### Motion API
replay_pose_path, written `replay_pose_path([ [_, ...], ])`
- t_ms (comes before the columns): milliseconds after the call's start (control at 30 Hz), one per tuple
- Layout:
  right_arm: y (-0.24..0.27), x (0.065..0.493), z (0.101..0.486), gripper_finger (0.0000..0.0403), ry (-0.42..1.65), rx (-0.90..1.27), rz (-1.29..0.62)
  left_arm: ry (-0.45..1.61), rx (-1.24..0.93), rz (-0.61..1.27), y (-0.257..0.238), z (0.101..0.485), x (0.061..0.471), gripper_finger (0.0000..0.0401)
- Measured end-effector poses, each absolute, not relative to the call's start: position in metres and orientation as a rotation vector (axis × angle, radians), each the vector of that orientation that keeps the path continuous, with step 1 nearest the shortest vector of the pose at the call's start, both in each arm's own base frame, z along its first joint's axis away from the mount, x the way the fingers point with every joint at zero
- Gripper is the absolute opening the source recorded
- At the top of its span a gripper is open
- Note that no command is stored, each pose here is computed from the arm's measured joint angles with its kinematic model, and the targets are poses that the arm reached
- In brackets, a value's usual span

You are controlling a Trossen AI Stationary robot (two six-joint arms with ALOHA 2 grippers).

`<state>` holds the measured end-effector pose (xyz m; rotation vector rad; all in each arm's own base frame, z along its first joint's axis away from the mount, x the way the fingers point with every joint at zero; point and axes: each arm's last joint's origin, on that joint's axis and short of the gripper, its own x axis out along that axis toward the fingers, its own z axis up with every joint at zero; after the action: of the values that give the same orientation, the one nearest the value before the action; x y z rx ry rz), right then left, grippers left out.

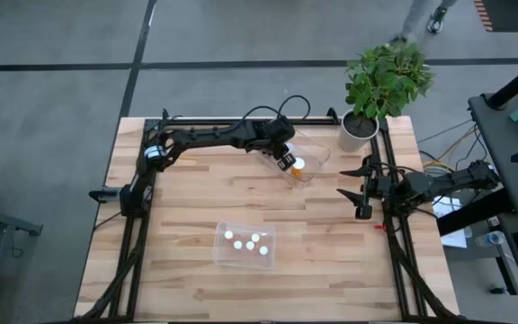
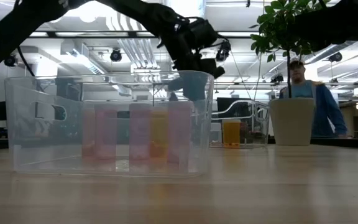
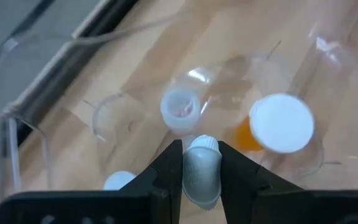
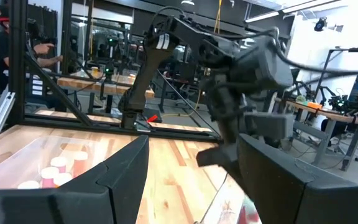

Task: Pick and place medicine bottles into bin by pill shape (circle, oval)
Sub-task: Put the blue capsule bottle into the top transparent bin

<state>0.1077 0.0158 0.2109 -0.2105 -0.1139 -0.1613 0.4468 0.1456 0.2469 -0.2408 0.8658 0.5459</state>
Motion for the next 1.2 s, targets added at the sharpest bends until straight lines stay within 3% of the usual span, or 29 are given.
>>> replay_pose_path([
  [533, 0.016, 0.108, 0.211, 0.0233, -0.112, -0.211, -0.161, 0.906, -0.309, 0.545, 0.15, 0.224, 0.45, 0.0061],
  [933, 0.016, 0.108, 0.211, 0.0233, -0.112, -0.217, -0.162, 0.911, -0.326, 0.532, 0.15, 0.222, 0.449, 0.0135],
  [1200, 0.016, 0.108, 0.211, 0.0233, -0.112, -0.212, -0.162, 0.907, -0.347, 0.544, 0.151, 0.221, 0.448, 0.0141],
])
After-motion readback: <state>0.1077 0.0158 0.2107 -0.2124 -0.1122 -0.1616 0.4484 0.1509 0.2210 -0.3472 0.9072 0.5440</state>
